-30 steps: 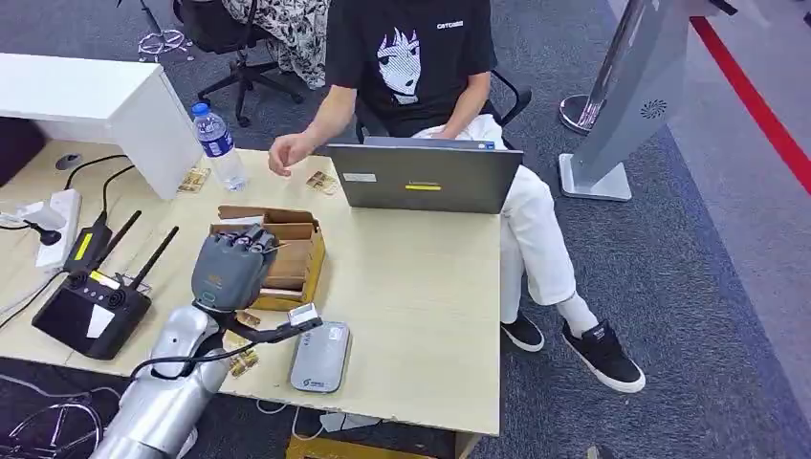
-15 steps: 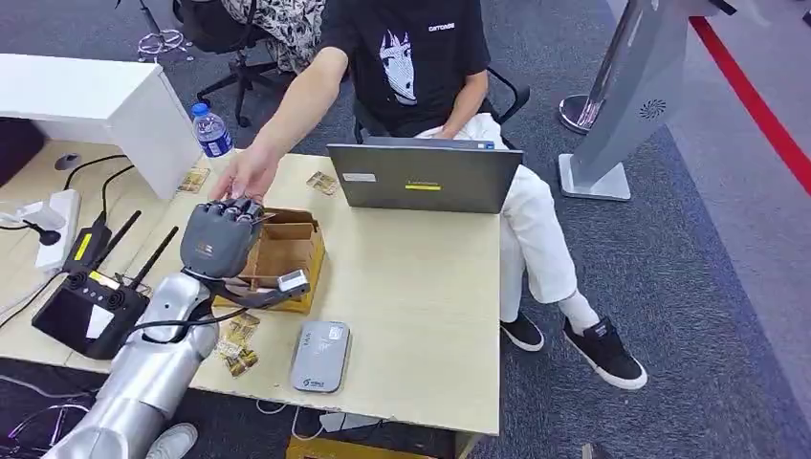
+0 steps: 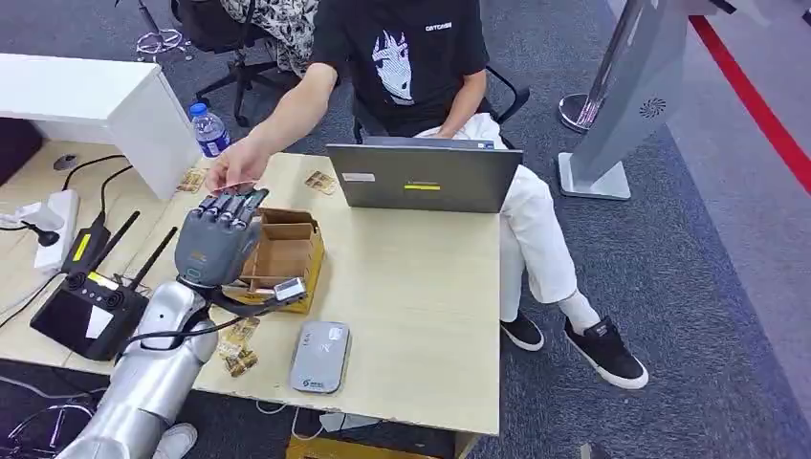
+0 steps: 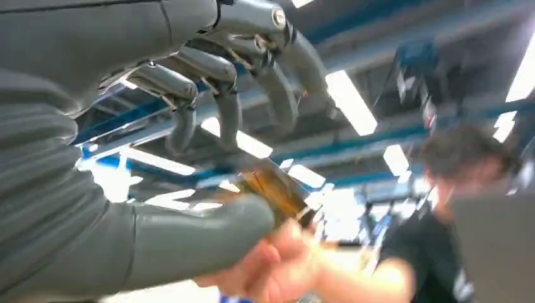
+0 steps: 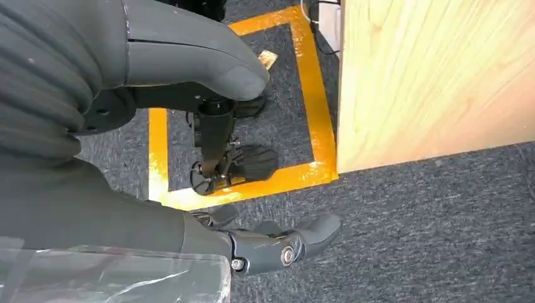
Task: Pass the card to the sensor for recognition and then transmit it.
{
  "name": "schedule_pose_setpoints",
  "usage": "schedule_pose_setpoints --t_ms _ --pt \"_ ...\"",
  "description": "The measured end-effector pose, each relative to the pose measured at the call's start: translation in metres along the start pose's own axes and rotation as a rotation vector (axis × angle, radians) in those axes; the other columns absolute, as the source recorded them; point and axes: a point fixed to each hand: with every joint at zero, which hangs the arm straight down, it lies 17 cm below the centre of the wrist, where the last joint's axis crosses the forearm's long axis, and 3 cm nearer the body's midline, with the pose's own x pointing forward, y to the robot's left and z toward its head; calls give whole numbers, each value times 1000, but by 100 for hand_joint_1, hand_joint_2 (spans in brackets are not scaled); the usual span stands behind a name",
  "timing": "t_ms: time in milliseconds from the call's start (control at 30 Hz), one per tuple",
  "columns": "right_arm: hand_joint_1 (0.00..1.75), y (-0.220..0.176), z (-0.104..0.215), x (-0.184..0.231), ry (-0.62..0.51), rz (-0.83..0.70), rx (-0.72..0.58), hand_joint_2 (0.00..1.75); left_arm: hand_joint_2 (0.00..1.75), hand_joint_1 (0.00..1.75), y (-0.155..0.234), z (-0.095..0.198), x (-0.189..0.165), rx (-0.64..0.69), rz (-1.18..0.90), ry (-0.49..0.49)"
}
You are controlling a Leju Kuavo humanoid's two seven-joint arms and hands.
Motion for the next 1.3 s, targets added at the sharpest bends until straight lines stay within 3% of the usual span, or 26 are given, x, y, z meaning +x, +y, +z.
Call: schedule_pose_setpoints --t_ms 133,233,333,533,633,700,767,900,967,1000,1233,1267,1300 --pt "0 -1 0 0 -3 -13 -7 175 175 0 63 -1 22 214 45 -35" --pt "0 -5 1 -4 -6 -26 -17 175 175 0 129 10 18 419 83 67" --pt "0 -11 3 -9 -6 -46 -34 175 175 0 197 40 8 616 118 176" --pt "0 -18 5 -13 -6 -79 -52 175 175 0 256 99 -23 829 186 368" --pt "0 -26 6 -18 0 -82 -78 175 175 0 243 144 -60 893 340 534" --pt "0 -39 8 -26 21 -97 -116 175 175 0 202 175 -98 882 596 644" --pt "0 -50 10 -35 40 -107 -140 175 175 0 167 184 -113 794 817 630" --pt "0 -64 13 -47 83 -126 -178 175 175 0 129 212 -137 701 976 657" --pt "0 -69 15 -57 131 -134 -202 175 175 0 102 238 -158 711 1139 692" --pt "0 -71 16 -63 164 -130 -214 175 175 0 92 266 -174 734 1198 736" --pt "0 -71 16 -63 168 -130 -215 175 175 0 92 269 -177 736 1201 741" --pt "0 -74 18 -71 204 -131 -232 175 175 0 83 307 -195 769 1222 815" --pt "0 -76 19 -74 218 -129 -239 175 175 0 78 322 -200 784 1230 852"
